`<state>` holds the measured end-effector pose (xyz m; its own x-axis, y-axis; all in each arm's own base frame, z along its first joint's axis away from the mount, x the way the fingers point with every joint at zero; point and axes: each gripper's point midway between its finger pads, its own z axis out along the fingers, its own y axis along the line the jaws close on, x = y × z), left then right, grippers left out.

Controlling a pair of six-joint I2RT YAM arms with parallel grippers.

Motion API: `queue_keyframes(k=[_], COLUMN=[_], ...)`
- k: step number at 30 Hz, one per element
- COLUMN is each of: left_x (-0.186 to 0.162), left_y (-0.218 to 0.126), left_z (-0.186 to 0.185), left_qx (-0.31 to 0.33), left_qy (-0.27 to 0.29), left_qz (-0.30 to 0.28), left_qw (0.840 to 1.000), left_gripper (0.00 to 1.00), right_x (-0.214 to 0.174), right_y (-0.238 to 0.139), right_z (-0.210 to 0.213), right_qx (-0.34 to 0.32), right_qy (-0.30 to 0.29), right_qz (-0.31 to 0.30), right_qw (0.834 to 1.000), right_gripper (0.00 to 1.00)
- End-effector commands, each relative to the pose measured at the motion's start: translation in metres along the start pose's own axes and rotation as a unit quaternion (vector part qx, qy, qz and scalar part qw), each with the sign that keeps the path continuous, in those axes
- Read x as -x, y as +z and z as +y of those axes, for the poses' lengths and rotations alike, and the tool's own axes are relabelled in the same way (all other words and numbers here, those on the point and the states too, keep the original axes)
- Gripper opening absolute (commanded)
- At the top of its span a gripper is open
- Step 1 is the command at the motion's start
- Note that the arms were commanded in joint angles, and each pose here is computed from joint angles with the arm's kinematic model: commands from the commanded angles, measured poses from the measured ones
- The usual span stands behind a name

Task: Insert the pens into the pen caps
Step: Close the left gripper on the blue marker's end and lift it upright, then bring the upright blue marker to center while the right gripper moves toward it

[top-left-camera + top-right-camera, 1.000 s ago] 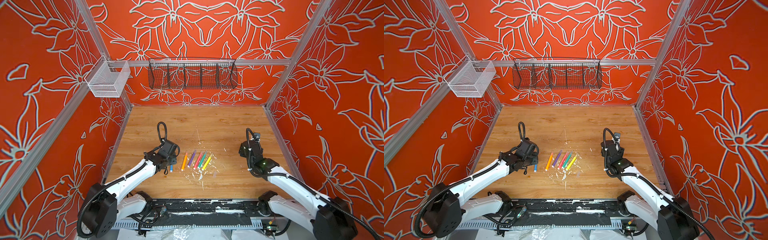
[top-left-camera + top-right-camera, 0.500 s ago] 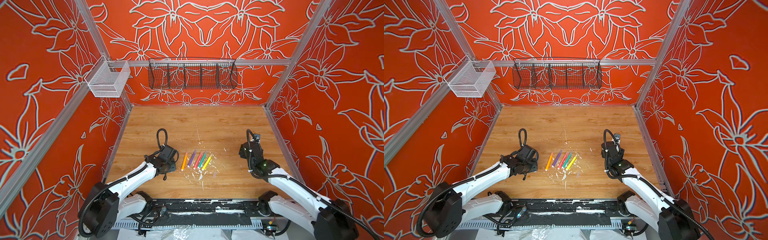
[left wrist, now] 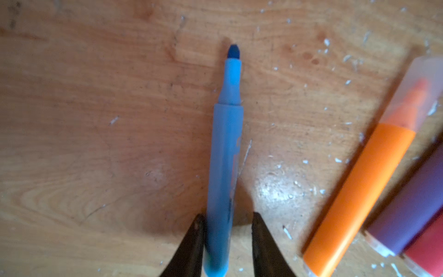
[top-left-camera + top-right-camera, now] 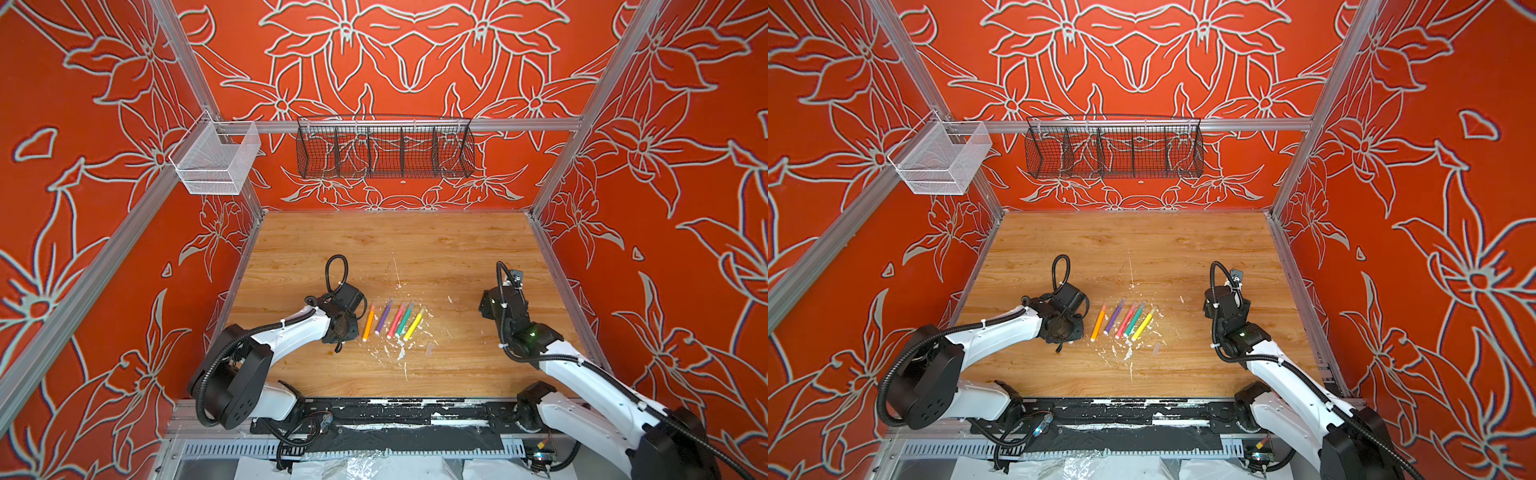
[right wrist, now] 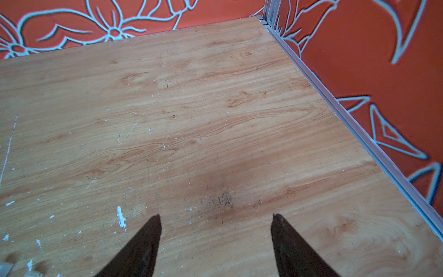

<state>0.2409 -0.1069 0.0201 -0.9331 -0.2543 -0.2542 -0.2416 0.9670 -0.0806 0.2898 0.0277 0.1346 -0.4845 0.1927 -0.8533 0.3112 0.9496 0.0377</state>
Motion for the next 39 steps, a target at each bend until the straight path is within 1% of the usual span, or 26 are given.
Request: queue_keyframes(k=[1, 10, 21, 25, 28, 30, 33, 35, 37, 39], left_x=[-0.001, -0.001, -0.005, -0.005, -0.004, -0.001, 0.006, 0.013, 0.019, 0.024], left_y=[0.003, 0.01, 0.017, 0.018, 0.017, 0.014, 0.002, -0.01, -0.026, -0.044], left_z=[0.003, 0.005, 0.008, 0.007, 0.002, -0.003, -0.011, -0.017, -0.024, -0.033], left_qx=[0.017, 0.039, 0.058, 0.061, 0.054, 0.047, 0.035, 0.027, 0.015, 0.001], left_qy=[0.002, 0.004, 0.003, 0.007, 0.015, 0.023, 0.032, 0.038, 0.046, 0.057], left_qz=[0.011, 0.028, 0.034, 0.035, 0.035, 0.031, 0.014, -0.004, -0.025, -0.047], left_qw=[1.0, 0.999, 0.998, 0.997, 0.998, 0.998, 0.999, 0.999, 0.999, 0.997], left_gripper=[0.31, 0.25, 0.13, 0.09, 0.06, 0.03, 0.0, 0.0, 0.0, 0.0], right_x=[0.001, 0.001, 0.0, 0.001, 0.0, 0.001, 0.004, 0.005, 0.003, 0.001], right_y=[0.001, 0.001, 0.001, 0.0, -0.006, -0.012, -0.026, -0.036, -0.046, -0.055], right_z=[0.0, -0.001, 0.0, -0.001, -0.004, 0.001, 0.016, 0.031, 0.051, 0.07], right_qx=[-0.002, -0.001, -0.001, -0.001, -0.002, 0.019, 0.083, 0.137, 0.199, 0.244], right_qy=[0.0, 0.001, 0.001, 0.003, 0.02, 0.038, 0.079, 0.108, 0.136, 0.152], right_qz=[-0.001, -0.002, -0.001, -0.001, 0.012, 0.019, 0.026, 0.033, 0.047, 0.062], right_qw=[1.0, 1.0, 1.0, 1.0, 1.0, 0.999, 0.993, 0.984, 0.969, 0.956], right_gripper=[0.74, 0.74, 0.74, 0.73, 0.71, 0.71, 0.71, 0.71, 0.7, 0.7])
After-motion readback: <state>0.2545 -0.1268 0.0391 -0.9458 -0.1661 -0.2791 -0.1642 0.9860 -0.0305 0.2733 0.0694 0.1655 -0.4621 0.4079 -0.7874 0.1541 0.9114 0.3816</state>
